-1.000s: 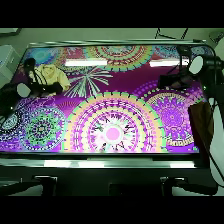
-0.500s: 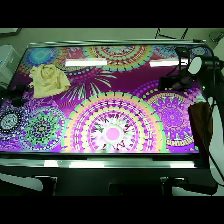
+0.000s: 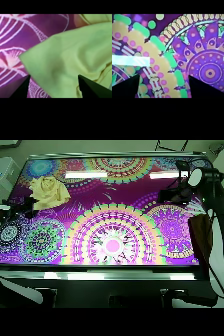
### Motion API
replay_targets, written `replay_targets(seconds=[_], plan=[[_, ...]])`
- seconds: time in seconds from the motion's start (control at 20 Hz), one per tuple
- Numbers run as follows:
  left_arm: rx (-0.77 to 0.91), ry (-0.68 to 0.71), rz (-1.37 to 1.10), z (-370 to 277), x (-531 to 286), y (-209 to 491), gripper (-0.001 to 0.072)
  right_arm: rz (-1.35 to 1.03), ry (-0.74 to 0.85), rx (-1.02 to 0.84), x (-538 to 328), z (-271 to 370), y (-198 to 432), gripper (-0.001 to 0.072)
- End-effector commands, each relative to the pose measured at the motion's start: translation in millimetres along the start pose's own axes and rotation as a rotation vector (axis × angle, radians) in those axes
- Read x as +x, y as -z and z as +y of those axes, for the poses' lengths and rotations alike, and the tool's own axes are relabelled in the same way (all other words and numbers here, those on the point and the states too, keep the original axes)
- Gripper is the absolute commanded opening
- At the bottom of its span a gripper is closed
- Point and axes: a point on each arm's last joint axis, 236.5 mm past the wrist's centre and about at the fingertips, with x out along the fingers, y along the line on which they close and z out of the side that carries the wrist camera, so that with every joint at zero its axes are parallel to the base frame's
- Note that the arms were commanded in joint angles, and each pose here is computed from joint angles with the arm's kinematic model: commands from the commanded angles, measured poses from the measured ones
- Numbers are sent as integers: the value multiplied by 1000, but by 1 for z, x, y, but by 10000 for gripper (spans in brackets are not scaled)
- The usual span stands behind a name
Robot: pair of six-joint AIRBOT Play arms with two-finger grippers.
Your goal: Fold the clothes and pants, and hang the long-sleeved shirts on hangers.
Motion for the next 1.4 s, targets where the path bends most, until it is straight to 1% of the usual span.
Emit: replay_targets(seconds=[0.0, 0.2, 0.25, 0.3, 0.35, 0.4, 0.45, 0.5, 0.55, 0.65, 0.75, 0.8, 0.85, 0.95, 1.05, 1.1, 1.15, 1.3, 1.35], plan=[[-25, 48, -108, -16, 23, -2, 708, 18, -9, 9, 0, 3, 4, 682], [-29, 102, -229, -41, 28, -8, 704, 37, -7, 17, 0, 2, 9, 682], [-21, 107, -240, -44, 29, -6, 663, 37, -8, 26, 0, 2, 9, 682], [-12, 107, -225, -47, 32, 2, 468, 37, -8, 32, 0, 3, 9, 682], [-5, 105, -188, -49, 35, 14, 177, 35, -11, 33, 0, 3, 8, 682], [3, 101, -139, -51, 37, 28, 26, 32, -11, 32, 0, 3, 7, 682], [32, 103, -102, -56, 35, 39, 25, 32, -11, 32, 0, 3, 7, 682], [109, 115, -80, -66, 28, 47, 24, 35, -10, 31, -1, 3, 8, 682], [235, 142, -78, -85, 14, 51, 23, 36, -10, 26, -3, 3, 9, 682], [577, 227, -89, -139, -32, 69, 23, 25, -2, -18, -15, 1, 10, 682], [973, 376, -28, -199, -108, 127, 22, -29, 41, -54, -36, -7, 5, 682], [1098, 455, 17, -221, -146, 163, 23, -71, 72, -64, -48, -14, -1, 682], [1184, 531, 55, -238, -183, 201, 23, -124, 103, -72, -63, -20, -8, 682], [1290, 665, 128, -256, -242, 280, 23, -230, 143, -72, -96, -28, -20, 682], [1367, 771, 253, -248, -273, 368, 23, -319, 175, -30, -131, -35, -23, 682], [1391, 805, 352, -234, -278, 417, 23, -363, 192, -9, -150, -39, -22, 682], [1370, 811, 442, -218, -277, 462, 23, -406, 207, 7, -168, -43, -22, 682], [1248, 766, 613, -170, -266, 583, 24, -546, 236, 31, -221, -50, -21, 682], [1241, 760, 661, -152, -267, 624, 24, -582, 241, 31, -235, -51, -20, 682]])
